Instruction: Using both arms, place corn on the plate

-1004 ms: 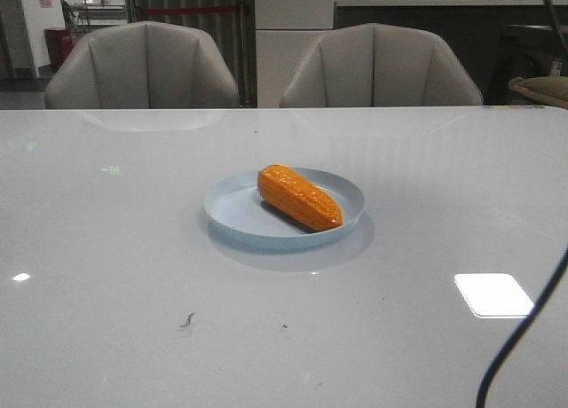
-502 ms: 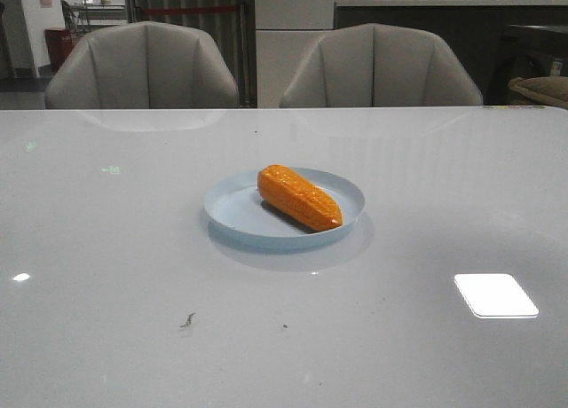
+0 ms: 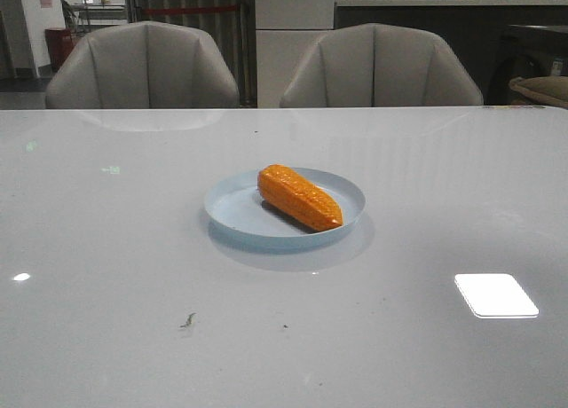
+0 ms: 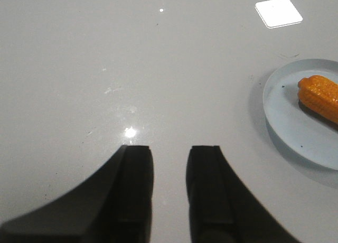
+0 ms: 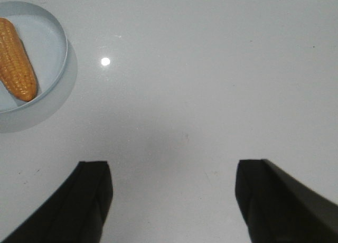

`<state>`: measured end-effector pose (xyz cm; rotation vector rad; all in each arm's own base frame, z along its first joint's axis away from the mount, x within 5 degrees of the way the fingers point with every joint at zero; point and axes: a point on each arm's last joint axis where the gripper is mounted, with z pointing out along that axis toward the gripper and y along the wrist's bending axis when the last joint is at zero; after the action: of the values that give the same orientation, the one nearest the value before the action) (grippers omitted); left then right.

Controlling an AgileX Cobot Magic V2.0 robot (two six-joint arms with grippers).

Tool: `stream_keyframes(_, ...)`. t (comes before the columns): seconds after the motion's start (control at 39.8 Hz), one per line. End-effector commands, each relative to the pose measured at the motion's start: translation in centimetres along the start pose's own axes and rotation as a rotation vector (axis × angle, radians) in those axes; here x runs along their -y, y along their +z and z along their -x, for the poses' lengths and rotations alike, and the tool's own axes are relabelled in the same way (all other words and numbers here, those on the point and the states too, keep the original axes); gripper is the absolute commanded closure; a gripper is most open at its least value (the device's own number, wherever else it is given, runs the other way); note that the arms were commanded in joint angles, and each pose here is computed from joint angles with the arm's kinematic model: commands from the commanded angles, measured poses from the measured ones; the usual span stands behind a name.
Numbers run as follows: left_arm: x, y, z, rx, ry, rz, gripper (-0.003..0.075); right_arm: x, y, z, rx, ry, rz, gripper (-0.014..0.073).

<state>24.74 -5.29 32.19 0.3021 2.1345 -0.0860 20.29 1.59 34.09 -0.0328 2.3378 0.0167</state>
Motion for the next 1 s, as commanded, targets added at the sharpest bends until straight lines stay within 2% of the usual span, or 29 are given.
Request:
stream_keyframes(0.0, -0.1, -1.2, 1.8, 0.130, -0.012, 0.007, 0.0562, 0.2, -1.1, 1.1, 0.097, -0.004, -0.004, 0.0004)
stream_keyframes(0.13, -0.1, -1.2, 1.8, 0.130, -0.012, 0.007, 0.0629, 0.2, -1.1, 1.1, 0.097, -0.004, -0.004, 0.0004)
stream_keyframes(0.68, -0.2, -1.2, 1.8, 0.136, 0.022, 0.021, 0.0627, 0.2, -1.1, 1.1, 0.097, -0.004, -0.004, 0.0004)
stream_keyframes(0.83, -0.2, -2.9, 1.2, 0.236, 0.033, 0.032, 0.0627, 0.2, -1.1, 1.1, 0.097, -0.004, -0.004, 0.0004)
stream_keyframes(0.98, -0.5, -5.1, -1.2, 0.397, 0.025, 0.064, 0.0627, 0.2, -1.1, 1.2, 0.098, -0.004, -0.003, 0.0004)
